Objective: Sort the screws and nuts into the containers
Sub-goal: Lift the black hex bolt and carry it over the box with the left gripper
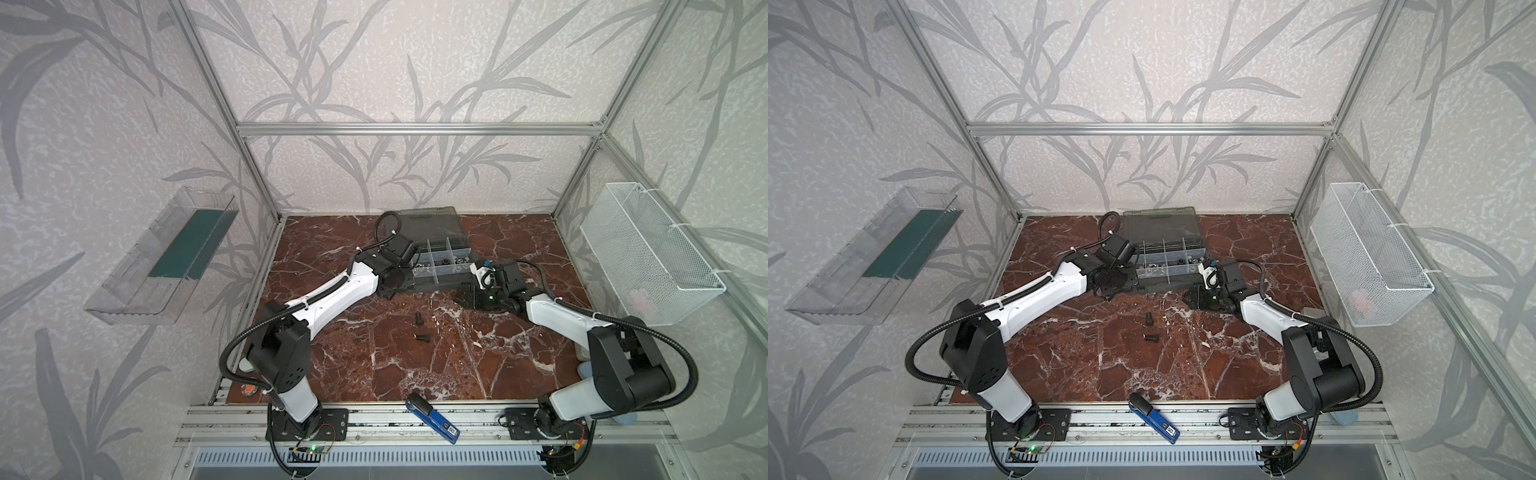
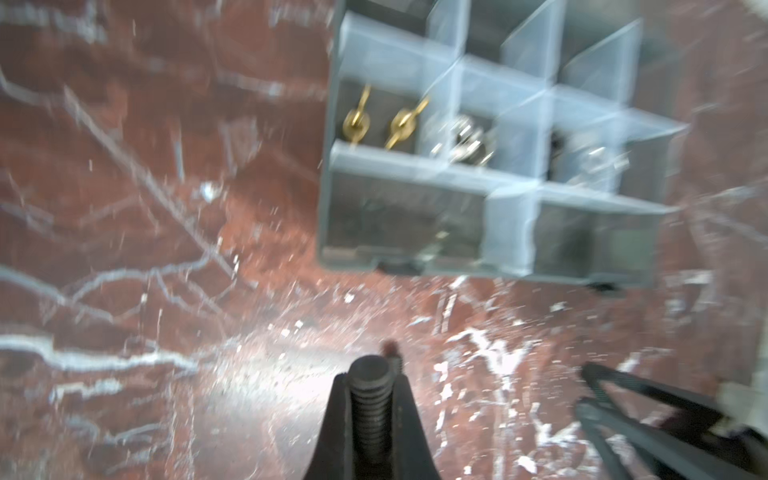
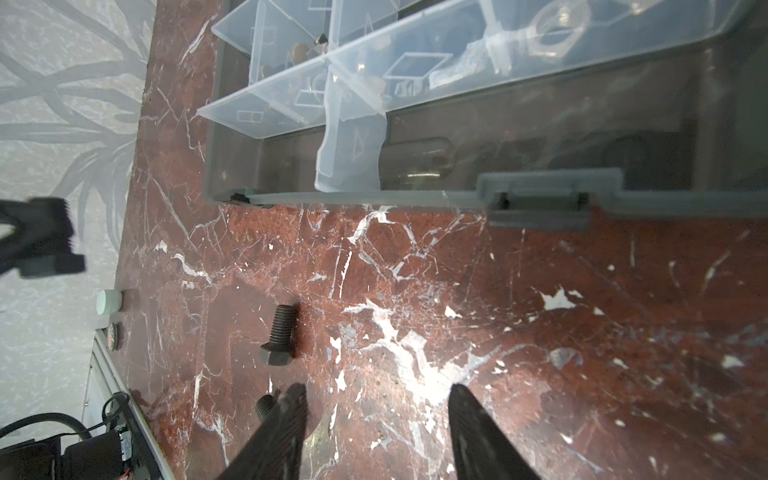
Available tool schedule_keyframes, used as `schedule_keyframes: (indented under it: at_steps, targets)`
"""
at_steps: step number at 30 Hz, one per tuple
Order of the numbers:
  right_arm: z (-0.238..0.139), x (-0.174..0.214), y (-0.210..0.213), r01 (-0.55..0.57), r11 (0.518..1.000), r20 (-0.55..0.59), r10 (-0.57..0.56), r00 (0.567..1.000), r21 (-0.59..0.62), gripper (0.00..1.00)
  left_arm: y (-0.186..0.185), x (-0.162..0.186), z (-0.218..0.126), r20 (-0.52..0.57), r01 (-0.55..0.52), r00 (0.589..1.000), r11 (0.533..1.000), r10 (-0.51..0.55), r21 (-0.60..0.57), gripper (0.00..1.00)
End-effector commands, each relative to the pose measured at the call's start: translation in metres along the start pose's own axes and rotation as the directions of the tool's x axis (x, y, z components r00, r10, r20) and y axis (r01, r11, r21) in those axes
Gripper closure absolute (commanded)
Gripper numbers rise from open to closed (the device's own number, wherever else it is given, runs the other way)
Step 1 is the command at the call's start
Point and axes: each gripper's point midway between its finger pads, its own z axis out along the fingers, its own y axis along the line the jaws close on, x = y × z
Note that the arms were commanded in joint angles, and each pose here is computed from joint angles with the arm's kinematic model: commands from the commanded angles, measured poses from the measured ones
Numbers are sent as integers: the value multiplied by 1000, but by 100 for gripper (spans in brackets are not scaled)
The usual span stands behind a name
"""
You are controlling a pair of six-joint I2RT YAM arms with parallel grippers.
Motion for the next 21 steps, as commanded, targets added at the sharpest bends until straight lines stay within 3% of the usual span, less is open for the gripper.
schedule_keyframes:
  at_steps: [1, 8, 21]
  targets:
    - [-2, -12, 8, -10, 1000, 14, 11, 1000, -19, 44, 2, -19, 13, 20, -31, 999, 999, 31, 10, 100]
    - [-5, -13, 6, -42, 999, 24, 42, 999, -6, 44, -12, -38, 49, 35, -36, 999, 998, 34, 56, 100]
    - [-12, -6, 1, -53, 998, 33, 52, 998, 29, 44, -19, -38, 96, 7, -35, 999, 998, 34, 54, 100]
